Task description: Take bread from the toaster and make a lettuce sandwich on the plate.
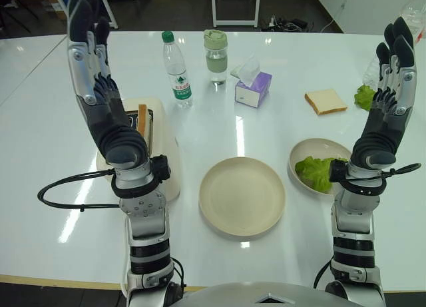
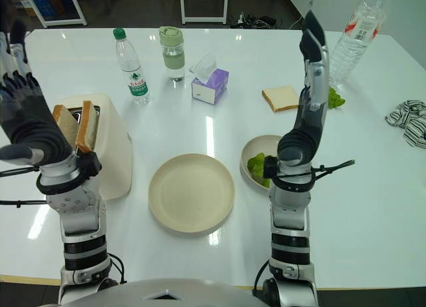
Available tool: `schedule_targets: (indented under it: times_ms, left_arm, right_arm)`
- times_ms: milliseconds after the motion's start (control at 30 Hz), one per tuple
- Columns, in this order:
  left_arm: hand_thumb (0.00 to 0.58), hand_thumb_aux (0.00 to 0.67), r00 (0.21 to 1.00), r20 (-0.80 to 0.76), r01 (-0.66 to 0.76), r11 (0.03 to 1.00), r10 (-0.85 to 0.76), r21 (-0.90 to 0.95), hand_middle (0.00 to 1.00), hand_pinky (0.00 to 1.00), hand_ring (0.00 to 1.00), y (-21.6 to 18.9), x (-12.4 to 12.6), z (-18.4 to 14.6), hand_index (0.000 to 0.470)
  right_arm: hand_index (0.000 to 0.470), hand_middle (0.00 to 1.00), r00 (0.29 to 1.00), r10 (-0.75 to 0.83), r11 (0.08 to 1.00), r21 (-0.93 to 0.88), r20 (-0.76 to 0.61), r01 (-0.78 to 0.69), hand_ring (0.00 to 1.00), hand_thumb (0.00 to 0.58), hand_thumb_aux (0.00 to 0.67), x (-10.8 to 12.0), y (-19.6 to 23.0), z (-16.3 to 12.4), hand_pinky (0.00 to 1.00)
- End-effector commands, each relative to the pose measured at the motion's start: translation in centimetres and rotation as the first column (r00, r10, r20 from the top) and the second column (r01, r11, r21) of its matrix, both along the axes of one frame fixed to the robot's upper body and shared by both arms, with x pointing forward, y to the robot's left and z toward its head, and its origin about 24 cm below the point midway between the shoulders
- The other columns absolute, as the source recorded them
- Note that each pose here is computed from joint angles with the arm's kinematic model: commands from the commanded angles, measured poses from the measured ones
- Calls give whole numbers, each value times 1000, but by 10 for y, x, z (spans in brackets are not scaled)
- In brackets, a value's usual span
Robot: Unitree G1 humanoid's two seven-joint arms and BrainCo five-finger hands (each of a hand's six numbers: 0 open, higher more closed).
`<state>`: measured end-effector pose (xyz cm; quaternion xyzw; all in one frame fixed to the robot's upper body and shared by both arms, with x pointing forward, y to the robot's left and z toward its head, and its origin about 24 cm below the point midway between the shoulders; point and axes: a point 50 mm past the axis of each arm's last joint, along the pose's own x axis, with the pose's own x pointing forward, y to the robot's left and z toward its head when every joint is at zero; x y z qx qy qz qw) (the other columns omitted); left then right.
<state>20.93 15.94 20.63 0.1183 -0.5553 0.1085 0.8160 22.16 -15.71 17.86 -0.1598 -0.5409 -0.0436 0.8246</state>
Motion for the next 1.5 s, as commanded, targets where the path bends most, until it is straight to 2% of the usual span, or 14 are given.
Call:
schedule_targets:
  times_ms: [33,133,300,400,467,533,633,733,867,1067,1300,1500]
  left_arm:
    - [0,0,999,-29,-40,999,41,29,0,0,0,4,2,-3,0]
    - [0,0,997,-52,-48,998,50,30,0,0,0,8,5,-4,0]
    - [0,0,998,-48,50,998,-47,44,0,0,0,4,-2,-3,0]
    - [0,0,997,-73,-5,998,9,60,0,0,0,8,0,-1,0]
    - [0,0,977,-102,-174,974,189,144,0,0,0,27,3,0,0]
    - [0,0,900,-131,-358,878,415,319,0,0,0,61,1,-2,0]
    - [0,0,691,-225,-492,676,686,549,0,0,0,118,-10,-11,0]
    - [0,0,508,-278,-445,525,815,726,0,0,0,148,-28,-23,0]
    - [0,0,414,-307,-334,457,857,824,0,0,0,154,-39,-39,0]
    - [0,0,361,-416,-152,493,835,857,0,0,0,149,-38,-64,0]
    - [0,0,320,-465,-125,523,826,843,0,0,0,155,-28,-70,0]
    - [0,0,331,-507,-109,566,796,817,0,0,0,149,-22,-73,0]
  right_arm:
    - [0,0,1000,25,1000,1,-7,-25,0,0,0,-2,0,-1,0]
    - [0,0,999,36,999,-10,-2,-36,0,0,0,-1,2,-1,0]
    - [0,0,999,39,999,-18,2,-39,0,0,0,0,3,-1,0]
    - [0,0,999,36,999,-20,4,-35,0,0,0,0,2,-1,0]
    - [0,0,1000,23,999,-22,3,-23,0,0,0,-2,0,-2,0]
    - [0,0,1000,25,999,-32,-6,-25,0,0,0,-1,1,-6,0]
    - [0,0,1000,24,997,-69,-14,-25,0,0,0,-3,2,-11,0]
    - [0,0,1000,-2,998,-68,-15,1,0,0,0,-5,-3,-11,0]
    - [0,0,1000,-1,997,-80,-21,0,0,0,0,-7,1,-12,0]
    - [0,0,1000,-21,997,-80,-15,19,0,0,0,-8,0,-10,0]
    - [0,0,999,-44,996,-77,-17,43,0,0,0,-10,-3,-11,0]
    - [0,0,998,-54,996,-77,-19,53,0,0,0,-12,-6,-12,0]
